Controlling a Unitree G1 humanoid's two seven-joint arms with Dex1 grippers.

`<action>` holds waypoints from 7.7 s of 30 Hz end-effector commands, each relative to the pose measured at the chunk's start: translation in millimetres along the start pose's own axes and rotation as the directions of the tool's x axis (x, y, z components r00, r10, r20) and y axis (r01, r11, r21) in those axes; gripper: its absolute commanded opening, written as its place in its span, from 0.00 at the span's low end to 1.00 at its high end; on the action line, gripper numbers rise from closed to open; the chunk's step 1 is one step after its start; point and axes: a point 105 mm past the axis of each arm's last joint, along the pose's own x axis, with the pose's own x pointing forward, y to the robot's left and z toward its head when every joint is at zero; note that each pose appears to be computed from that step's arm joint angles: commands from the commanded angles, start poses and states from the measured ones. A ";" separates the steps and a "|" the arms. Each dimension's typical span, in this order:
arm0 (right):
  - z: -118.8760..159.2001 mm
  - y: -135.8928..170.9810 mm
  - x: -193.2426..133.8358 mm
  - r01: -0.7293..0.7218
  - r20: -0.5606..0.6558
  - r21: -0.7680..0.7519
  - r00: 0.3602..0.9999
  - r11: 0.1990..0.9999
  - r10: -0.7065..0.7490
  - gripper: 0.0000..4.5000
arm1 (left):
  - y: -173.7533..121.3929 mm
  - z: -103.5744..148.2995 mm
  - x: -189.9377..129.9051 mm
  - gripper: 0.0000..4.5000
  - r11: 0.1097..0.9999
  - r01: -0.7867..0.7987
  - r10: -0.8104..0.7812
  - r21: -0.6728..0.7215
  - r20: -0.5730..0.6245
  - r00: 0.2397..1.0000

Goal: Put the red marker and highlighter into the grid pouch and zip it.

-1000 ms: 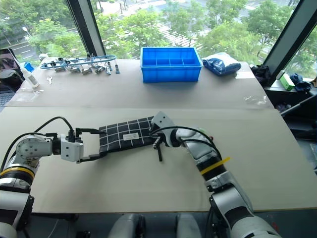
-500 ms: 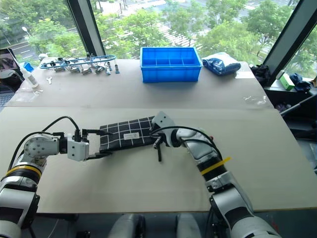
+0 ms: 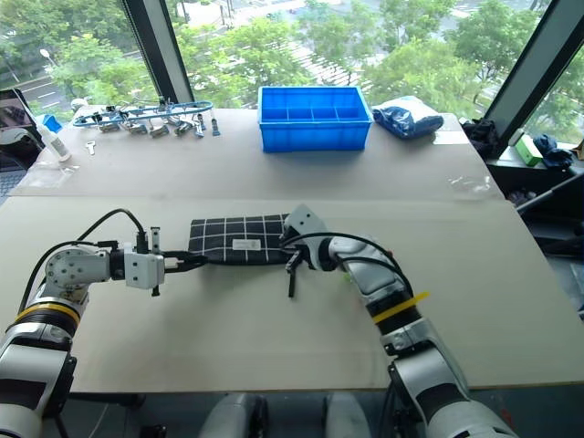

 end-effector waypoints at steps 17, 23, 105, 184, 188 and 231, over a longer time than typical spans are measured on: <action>43.6 15.5 -101.5 -0.052 0.183 0.174 0.983 0.983 0.020 0.70 | 12.5 11.3 -2.4 0.00 0.879 -0.161 0.184 -0.448 0.008 0.983; 23.0 10.8 -74.5 0.045 0.110 0.209 0.991 0.977 -0.069 0.70 | 15.3 33.3 10.5 0.00 0.843 -0.159 0.212 -0.515 0.045 0.976; 77.0 40.7 -95.9 -0.185 0.339 0.092 0.930 0.978 0.144 0.65 | 3.2 46.0 23.1 0.00 0.816 -0.138 0.202 -0.561 0.053 0.978; 66.4 -10.1 -133.4 0.514 0.319 -0.220 0.841 0.829 -0.437 0.11 | -0.9 41.3 30.5 0.00 0.801 -0.150 0.223 -0.580 0.056 0.973; 50.3 35.4 -114.0 0.266 0.209 -0.752 0.964 0.603 -0.165 0.11 | 2.4 41.4 31.4 0.00 0.803 -0.151 0.226 -0.577 0.060 0.972; 36.7 46.7 -2.6 0.166 0.165 -0.986 0.984 -0.007 0.067 0.11 | 4.2 46.4 37.2 0.00 0.814 -0.108 0.195 -0.571 0.094 0.976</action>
